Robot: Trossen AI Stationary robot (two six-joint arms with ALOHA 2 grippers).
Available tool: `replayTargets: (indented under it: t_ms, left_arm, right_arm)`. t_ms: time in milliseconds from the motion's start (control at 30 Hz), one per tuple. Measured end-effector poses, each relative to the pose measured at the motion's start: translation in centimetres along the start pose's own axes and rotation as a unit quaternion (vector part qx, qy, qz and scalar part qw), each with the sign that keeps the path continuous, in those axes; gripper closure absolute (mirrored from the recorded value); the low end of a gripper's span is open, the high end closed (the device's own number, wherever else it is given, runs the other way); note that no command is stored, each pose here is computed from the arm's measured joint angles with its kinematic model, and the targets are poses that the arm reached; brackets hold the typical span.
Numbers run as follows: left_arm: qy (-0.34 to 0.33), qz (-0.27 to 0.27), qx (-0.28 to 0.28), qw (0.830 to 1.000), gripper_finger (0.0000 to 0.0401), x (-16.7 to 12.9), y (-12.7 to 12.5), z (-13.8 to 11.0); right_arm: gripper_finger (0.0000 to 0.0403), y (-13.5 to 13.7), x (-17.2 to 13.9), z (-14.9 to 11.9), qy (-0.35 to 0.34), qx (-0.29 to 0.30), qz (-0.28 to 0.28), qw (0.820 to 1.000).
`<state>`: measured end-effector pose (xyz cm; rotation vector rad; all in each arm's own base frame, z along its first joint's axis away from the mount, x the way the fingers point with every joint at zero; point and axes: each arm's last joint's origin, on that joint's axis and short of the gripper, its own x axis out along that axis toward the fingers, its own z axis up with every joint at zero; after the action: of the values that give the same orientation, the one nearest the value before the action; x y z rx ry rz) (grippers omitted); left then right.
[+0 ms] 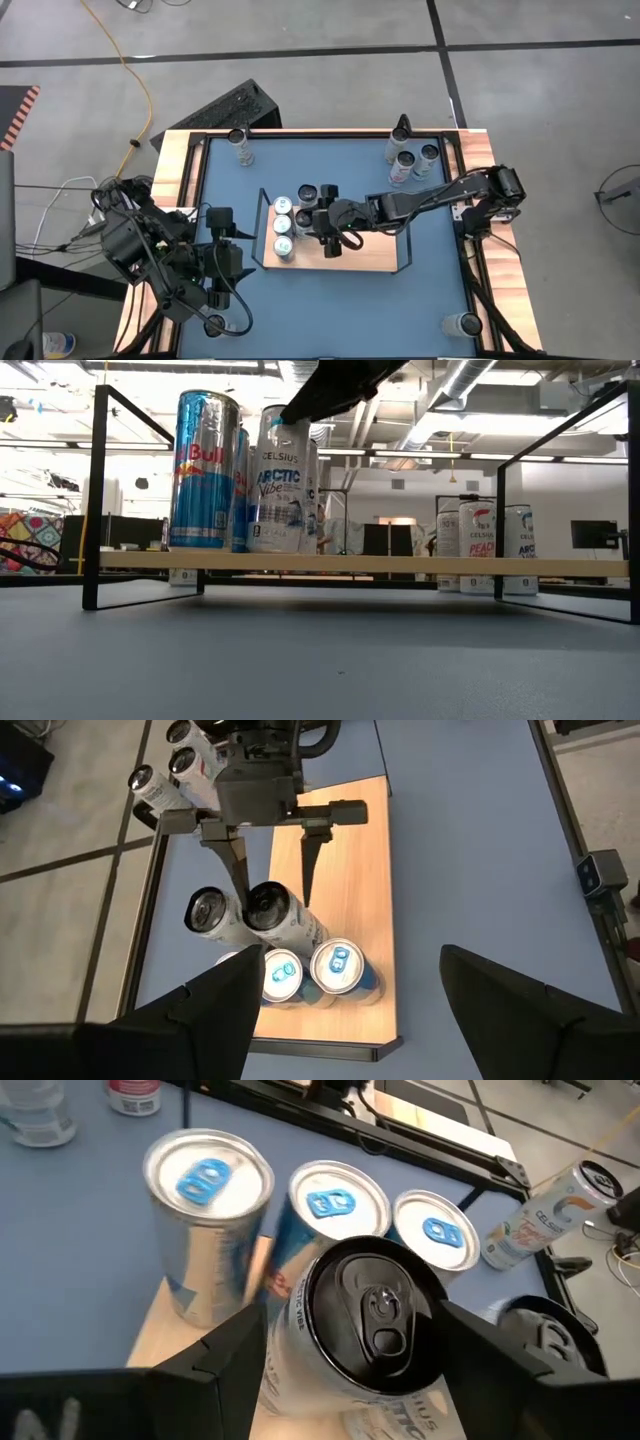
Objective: Place canned beverage on shelf
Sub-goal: Put the left white blue soda can on the shelf aligned with the other blue soda can
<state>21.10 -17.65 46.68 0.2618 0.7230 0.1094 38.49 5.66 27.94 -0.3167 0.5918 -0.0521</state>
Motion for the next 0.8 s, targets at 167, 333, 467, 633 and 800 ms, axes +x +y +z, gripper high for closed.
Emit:
replayTargets:
  t_ms: [167,333,467,633,800]
  left_arm:
    - [0.000,0.000,0.000,1.000,0.0115,-0.01,0.00,0.01]
    - [0.000,0.000,0.000,1.000,0.0115,0.00,0.00,0.00]
    - [0.000,0.000,-0.001,1.000,0.0115,0.00,0.00,0.00]
    - [0.000,0.000,0.000,1.000,0.0115,0.00,0.01,0.00]
    - [-0.002,0.003,0.000,1.000,0.0115,0.00,0.02,0.01]
  right_arm:
    - [0.0137,0.32,-0.12,0.05,0.002,-0.003,-0.008,1.000]
    - [0.0137,0.06,-0.34,0.34,0.011,-0.005,-0.013,1.000]
    - [0.0137,-0.07,-0.63,0.63,0.021,-0.007,-0.013,1.000]
    - [0.0137,-0.04,-0.69,0.72,0.021,-0.008,-0.015,1.000]
    - [0.0137,0.62,-0.96,0.91,0.021,-0.025,-0.039,0.999]
